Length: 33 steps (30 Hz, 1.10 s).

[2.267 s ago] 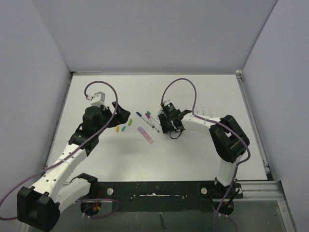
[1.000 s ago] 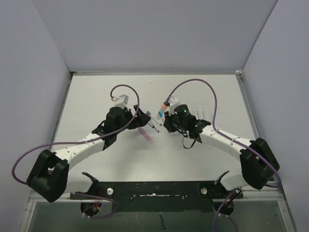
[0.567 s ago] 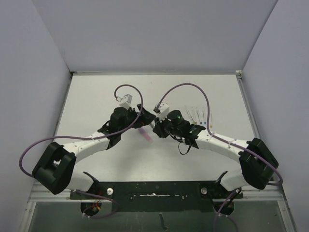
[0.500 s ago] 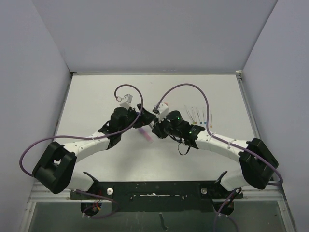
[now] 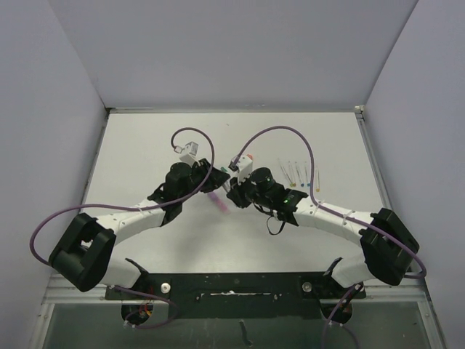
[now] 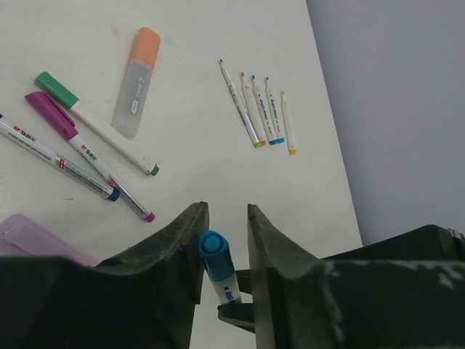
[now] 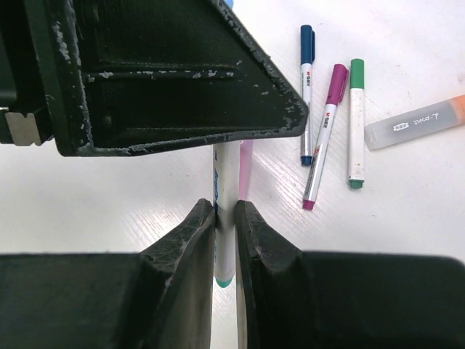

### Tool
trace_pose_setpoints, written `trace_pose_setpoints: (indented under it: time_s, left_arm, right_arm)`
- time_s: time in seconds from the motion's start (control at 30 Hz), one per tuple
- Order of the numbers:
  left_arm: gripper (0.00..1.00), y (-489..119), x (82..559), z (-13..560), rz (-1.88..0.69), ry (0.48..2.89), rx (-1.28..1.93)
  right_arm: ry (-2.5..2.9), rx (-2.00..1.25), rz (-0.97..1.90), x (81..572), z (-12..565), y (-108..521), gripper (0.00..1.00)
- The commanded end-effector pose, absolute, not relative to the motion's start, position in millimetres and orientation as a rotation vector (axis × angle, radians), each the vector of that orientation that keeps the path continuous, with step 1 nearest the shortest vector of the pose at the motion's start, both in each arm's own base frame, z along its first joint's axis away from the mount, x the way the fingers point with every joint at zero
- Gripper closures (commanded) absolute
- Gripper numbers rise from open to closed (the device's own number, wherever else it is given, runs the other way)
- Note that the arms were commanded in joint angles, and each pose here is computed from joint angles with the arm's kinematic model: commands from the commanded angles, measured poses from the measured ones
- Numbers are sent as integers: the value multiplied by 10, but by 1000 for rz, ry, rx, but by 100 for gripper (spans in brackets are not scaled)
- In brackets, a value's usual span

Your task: Open the pen caps

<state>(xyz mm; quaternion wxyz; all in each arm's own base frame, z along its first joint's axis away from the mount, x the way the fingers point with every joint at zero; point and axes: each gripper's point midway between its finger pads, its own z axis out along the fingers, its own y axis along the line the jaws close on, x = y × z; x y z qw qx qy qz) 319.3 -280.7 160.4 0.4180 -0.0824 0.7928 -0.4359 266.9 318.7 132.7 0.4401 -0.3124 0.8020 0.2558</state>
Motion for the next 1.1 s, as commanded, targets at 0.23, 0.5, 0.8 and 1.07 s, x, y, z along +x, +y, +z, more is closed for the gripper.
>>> trace_pose_setpoints:
  time_s: [0.23, 0.5, 0.8, 1.07]
  left_arm:
    - [100, -2893, 3199, 1857, -1166, 1905, -178]
    - [100, -3001, 3134, 1972, -1220, 1889, -145]
    - [100, -3105, 3059, 2043, -1246, 1876, -114]
    - [100, -2904, 3235, 1974, -1092, 1915, -132]
  right_arm:
    - [1889, -717, 636, 2762, 1637, 3212, 74]
    - [1902, -722, 623, 2812, 1616, 3252, 48]
    - [1905, -720, 627, 2820, 1610, 3270, 77]
    - [1937, -724, 617, 2763, 1563, 3192, 100]
